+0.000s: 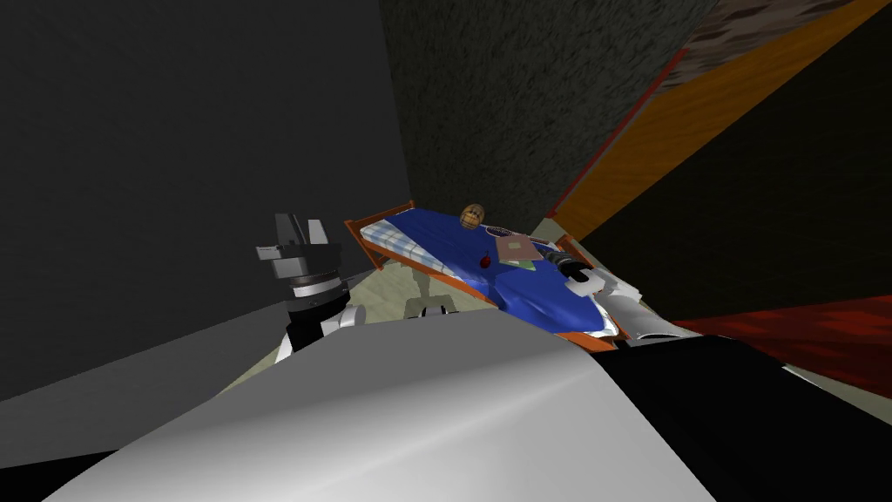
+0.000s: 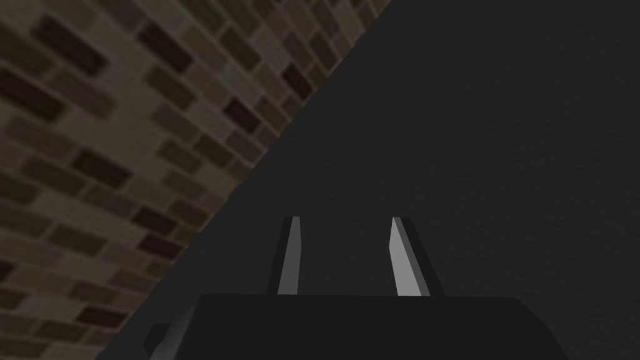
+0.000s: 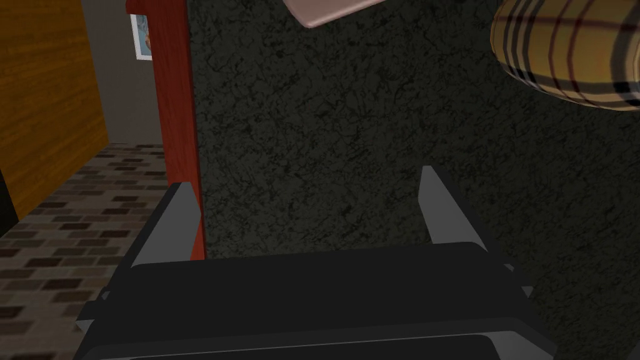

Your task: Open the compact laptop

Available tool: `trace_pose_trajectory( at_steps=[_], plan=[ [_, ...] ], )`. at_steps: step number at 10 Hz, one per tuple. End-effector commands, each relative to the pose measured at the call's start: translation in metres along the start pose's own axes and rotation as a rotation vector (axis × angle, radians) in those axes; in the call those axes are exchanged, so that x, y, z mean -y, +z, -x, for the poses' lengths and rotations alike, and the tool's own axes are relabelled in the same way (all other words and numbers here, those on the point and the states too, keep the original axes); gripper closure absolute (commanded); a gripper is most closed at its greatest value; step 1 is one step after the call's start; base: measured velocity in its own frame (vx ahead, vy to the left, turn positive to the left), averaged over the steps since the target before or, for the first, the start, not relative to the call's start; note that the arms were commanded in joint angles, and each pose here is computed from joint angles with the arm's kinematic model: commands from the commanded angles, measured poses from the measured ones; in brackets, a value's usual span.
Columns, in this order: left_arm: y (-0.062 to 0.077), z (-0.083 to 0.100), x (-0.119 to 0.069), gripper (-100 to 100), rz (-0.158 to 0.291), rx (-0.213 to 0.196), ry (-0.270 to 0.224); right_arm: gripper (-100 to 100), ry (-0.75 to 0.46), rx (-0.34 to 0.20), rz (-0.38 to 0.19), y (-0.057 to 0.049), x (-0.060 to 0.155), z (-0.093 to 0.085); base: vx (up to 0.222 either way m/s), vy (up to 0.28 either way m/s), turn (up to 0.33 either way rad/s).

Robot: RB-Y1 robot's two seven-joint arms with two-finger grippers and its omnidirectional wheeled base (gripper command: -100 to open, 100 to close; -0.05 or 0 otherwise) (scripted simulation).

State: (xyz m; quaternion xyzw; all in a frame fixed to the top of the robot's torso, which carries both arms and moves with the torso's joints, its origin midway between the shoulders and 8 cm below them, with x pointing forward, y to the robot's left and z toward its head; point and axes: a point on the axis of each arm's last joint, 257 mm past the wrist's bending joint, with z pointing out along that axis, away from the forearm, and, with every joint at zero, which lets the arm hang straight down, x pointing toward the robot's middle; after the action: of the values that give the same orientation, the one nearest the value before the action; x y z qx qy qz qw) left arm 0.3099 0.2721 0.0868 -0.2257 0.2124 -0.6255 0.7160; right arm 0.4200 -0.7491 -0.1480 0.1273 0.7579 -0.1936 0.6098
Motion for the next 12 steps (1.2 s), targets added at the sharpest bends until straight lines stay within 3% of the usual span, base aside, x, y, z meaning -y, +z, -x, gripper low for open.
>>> trace_pose_trajectory(
  at_steps=[1, 5, 6, 7, 12],
  plan=[
    [0.0, 0.0, 0.0, 0, 0.0, 0.0, 0.0, -100, -0.002, 0.002, 0.016, -0.003, 0.007, 0.013, 0.043, 0.046, -0.061],
    [0.0, 0.0, 0.0, 0, 0.0, 0.0, 0.0, -100, -0.006, 0.002, 0.043, -0.007, 0.014, 0.033, 0.052, 0.04, -0.065],
    [0.0, 0.0, 0.0, 0, 0.0, 0.0, 0.0, -100, -0.007, 0.003, 0.037, -0.006, 0.014, 0.029, 0.025, 0.023, -0.014],
    [0.0, 0.0, 0.0, 0, 0.0, 0.0, 0.0, 0, -0.006, 0.003, 0.039, -0.006, 0.014, 0.03, 0.006, 0.005, 0.004],
    [0.0, 0.0, 0.0, 0, 0.0, 0.0, 0.0, 0, -0.006, 0.003, 0.039, -0.006, 0.013, 0.03, 0.0, 0.0, 0.0]
  ],
)
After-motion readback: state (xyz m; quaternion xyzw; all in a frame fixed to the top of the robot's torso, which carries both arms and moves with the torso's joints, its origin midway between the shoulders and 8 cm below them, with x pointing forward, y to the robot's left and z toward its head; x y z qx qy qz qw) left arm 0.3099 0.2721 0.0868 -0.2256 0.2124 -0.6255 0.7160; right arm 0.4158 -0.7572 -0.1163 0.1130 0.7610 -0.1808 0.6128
